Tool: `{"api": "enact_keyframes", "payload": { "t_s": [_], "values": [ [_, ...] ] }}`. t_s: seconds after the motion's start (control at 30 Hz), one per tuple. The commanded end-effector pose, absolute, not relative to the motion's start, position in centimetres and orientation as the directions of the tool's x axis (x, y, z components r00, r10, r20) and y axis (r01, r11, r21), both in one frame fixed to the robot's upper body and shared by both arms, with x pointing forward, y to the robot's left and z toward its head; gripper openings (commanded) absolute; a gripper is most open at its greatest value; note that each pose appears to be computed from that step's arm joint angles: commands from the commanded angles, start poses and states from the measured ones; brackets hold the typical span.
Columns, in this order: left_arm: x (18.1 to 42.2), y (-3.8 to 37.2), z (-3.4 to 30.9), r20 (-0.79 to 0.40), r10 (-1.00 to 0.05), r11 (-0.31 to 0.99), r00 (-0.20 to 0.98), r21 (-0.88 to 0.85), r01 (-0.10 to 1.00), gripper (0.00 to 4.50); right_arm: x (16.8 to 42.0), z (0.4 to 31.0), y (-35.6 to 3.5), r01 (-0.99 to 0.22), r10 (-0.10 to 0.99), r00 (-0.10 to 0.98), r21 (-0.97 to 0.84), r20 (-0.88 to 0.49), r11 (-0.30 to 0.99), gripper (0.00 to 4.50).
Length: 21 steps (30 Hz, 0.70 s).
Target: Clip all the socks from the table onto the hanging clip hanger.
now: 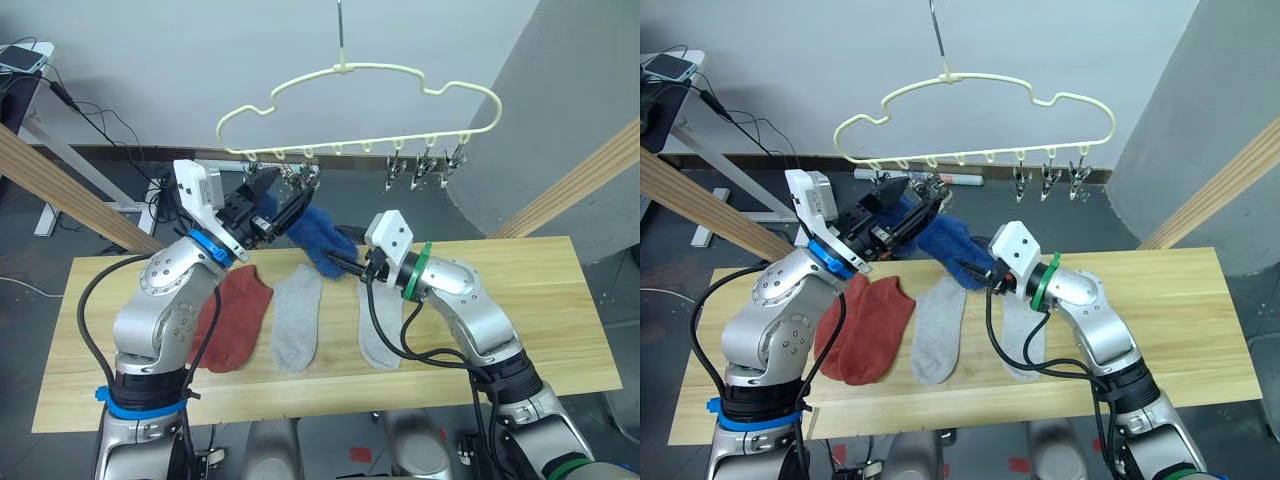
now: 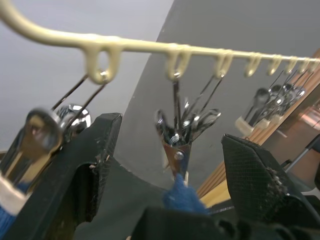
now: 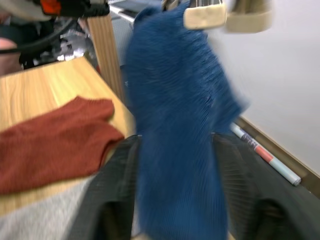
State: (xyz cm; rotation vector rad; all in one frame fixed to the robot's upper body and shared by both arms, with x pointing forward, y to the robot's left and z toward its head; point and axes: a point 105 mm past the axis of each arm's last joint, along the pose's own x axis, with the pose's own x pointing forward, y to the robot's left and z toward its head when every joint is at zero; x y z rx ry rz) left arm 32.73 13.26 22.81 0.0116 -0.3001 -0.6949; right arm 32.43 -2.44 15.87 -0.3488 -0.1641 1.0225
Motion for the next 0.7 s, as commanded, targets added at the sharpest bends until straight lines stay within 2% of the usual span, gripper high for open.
{"api": "enact_keyframes", "payload": {
  "t_s": [0.03, 0.13, 0.4, 0.7],
  "values": [
    [32.2, 13.9, 23.5, 0.297, -0.620, 0.784, 0.726, 0.193, 0.591, 3.61, 31.3, 16.1, -3.8, -0.802, 0.863, 0.504, -0.396, -0.044, 0.448, 2.24],
    [31.9, 13.8, 23.4, 0.302, -0.628, 0.778, 0.717, 0.229, 0.585, 3.61, 30.9, 16.1, -5.2, -0.799, 0.857, 0.512, -0.403, -0.066, 0.446, 2.24],
    [30.5, 12.8, 21.9, 0.335, -0.616, 0.786, 0.713, 0.318, 0.530, 3.61, 27.7, 20.0, -10.4, -0.764, 0.824, 0.563, -0.425, -0.070, 0.486, 2.24],
    [30.6, 12.3, 22.4, 0.425, -0.539, 0.842, 0.728, 0.286, 0.457, 3.61, 26.5, 22.1, -12.2, -0.721, 0.774, 0.631, -0.406, -0.051, 0.562, 2.24]
  ]
}}
